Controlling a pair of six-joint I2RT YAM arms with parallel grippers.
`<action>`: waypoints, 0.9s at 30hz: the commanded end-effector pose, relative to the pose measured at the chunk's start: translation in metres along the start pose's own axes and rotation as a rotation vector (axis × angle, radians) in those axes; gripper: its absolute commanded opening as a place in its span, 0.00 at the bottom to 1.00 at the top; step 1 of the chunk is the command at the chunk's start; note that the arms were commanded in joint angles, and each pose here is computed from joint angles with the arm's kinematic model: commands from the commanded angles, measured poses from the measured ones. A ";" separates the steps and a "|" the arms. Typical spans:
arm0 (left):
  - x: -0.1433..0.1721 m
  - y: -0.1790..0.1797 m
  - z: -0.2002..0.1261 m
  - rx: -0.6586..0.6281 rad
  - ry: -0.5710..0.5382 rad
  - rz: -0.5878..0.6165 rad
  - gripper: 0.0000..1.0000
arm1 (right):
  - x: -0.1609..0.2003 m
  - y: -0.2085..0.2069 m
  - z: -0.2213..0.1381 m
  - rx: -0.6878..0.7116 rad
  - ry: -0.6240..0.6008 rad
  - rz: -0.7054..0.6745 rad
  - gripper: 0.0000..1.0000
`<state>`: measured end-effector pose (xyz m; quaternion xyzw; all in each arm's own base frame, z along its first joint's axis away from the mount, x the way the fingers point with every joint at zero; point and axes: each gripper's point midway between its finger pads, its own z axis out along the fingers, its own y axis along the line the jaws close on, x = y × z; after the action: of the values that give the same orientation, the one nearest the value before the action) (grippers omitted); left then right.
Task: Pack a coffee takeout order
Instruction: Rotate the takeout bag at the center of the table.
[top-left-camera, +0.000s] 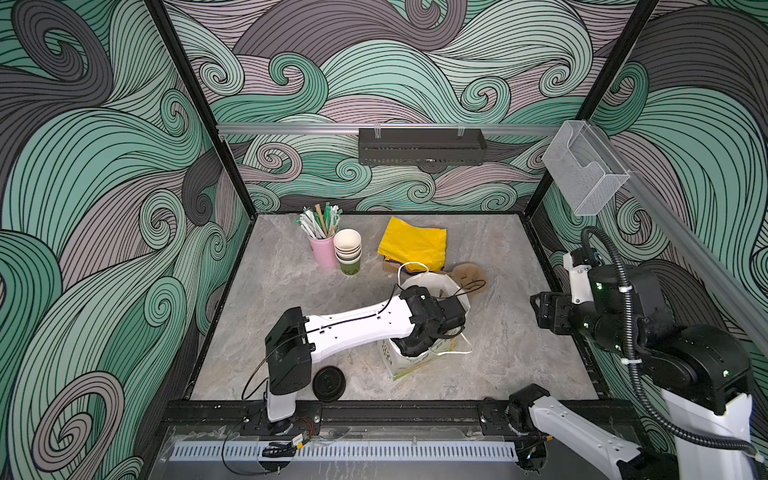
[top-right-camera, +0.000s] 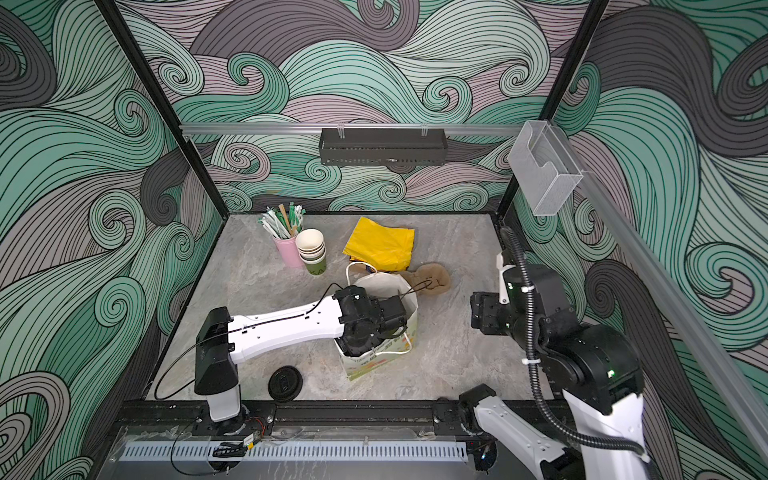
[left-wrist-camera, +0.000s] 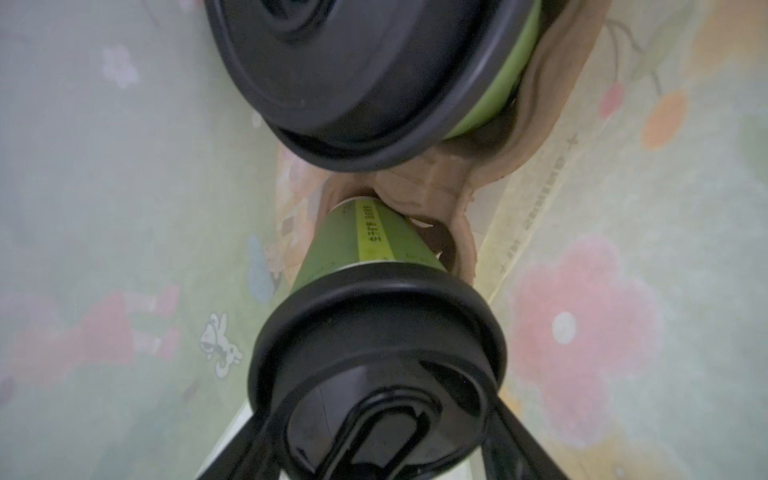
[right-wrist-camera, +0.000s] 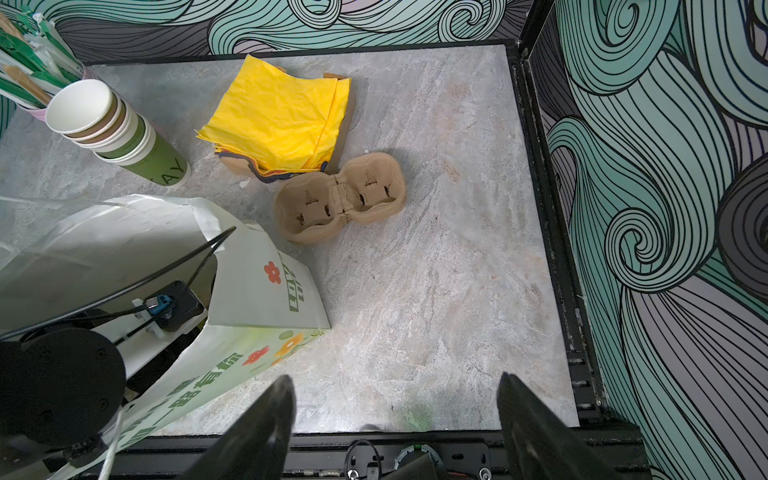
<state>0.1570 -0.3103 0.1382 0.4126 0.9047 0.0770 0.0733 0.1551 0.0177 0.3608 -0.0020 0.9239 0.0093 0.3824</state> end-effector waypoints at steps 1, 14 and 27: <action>0.020 -0.020 0.048 0.055 0.165 -0.021 0.30 | 0.004 -0.005 -0.002 0.021 0.005 0.013 0.78; 0.011 -0.020 0.036 0.073 0.125 -0.030 0.34 | 0.005 -0.005 -0.003 0.019 0.005 0.017 0.78; -0.019 -0.010 -0.012 0.067 -0.011 -0.025 0.57 | 0.007 -0.007 -0.005 0.024 0.004 0.022 0.78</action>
<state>0.1611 -0.3248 0.1476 0.4012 0.9111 0.0581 0.0748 0.1525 0.0165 0.3613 0.0011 0.9230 0.0111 0.3845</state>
